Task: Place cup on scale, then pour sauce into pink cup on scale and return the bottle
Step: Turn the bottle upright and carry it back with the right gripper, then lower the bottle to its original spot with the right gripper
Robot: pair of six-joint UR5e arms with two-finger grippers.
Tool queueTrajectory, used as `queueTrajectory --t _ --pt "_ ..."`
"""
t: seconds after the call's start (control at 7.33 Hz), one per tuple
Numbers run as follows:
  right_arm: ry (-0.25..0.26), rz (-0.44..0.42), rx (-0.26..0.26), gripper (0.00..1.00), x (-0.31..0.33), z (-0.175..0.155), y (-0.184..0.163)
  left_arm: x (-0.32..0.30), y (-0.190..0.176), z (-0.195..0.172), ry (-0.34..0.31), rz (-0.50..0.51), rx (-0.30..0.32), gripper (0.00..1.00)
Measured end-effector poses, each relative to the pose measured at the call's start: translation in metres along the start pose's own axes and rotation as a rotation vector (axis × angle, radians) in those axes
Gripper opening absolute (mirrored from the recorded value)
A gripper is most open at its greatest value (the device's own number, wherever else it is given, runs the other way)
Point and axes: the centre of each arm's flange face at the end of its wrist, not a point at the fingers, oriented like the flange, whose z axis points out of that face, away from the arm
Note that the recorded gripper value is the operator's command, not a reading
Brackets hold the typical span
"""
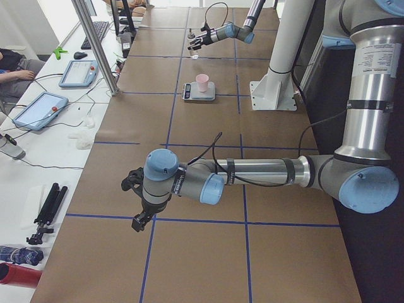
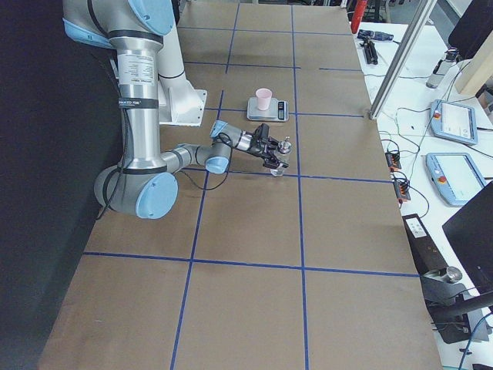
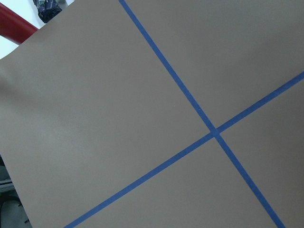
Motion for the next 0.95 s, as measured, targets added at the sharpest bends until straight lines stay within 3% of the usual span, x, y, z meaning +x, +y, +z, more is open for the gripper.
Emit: queueTrajectory --t 0.95 --pt "0.008 -0.025 0.021 0.0 0.0032 -0.0027 0.0076 0.0 0.0002 -0.0002 -0.001 0.0 -0.001 1.0"
